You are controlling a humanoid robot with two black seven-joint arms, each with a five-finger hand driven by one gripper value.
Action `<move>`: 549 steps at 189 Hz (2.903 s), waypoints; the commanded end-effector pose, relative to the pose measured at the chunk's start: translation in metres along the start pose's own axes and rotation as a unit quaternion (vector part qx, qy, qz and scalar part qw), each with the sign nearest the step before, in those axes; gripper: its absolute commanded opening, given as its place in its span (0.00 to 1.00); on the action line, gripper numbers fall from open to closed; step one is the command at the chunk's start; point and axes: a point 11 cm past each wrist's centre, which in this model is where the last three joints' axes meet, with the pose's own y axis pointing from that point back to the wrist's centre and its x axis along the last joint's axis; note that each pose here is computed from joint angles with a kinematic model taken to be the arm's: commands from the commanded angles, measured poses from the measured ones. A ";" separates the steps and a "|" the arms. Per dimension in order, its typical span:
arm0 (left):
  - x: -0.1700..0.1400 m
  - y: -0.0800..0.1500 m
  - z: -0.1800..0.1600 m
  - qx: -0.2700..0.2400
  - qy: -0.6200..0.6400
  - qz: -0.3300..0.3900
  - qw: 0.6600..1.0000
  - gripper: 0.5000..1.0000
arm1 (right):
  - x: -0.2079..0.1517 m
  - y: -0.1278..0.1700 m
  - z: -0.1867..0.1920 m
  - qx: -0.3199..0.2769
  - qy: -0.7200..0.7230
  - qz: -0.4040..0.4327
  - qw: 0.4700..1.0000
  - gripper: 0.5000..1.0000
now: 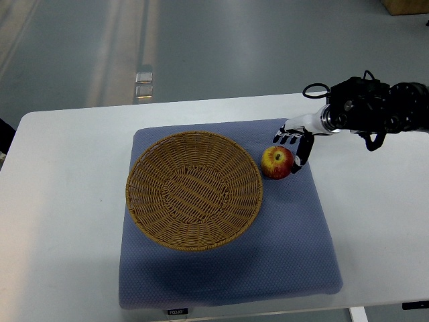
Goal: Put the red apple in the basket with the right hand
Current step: 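Lower the right hand and close its fingers around the apple, then lift the apple off the mat with the right hand, then carry the apple over the wicker basket and lower it inside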
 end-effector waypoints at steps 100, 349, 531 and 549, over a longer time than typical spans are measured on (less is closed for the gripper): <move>0.002 0.000 0.000 0.000 0.001 0.002 1.000 1.00 | -0.012 -0.009 -0.006 0.012 0.019 -0.003 1.000 0.77; 0.000 0.000 0.000 0.000 0.000 0.000 1.000 1.00 | 0.067 0.108 -0.096 0.060 0.148 0.037 0.986 0.26; 0.002 0.000 0.000 0.000 0.001 0.004 1.000 1.00 | -0.002 0.046 -0.188 0.145 0.186 0.017 0.972 0.28; 0.002 0.000 0.000 0.000 0.001 0.004 1.000 1.00 | -0.008 0.040 -0.183 0.145 0.178 0.013 0.973 0.28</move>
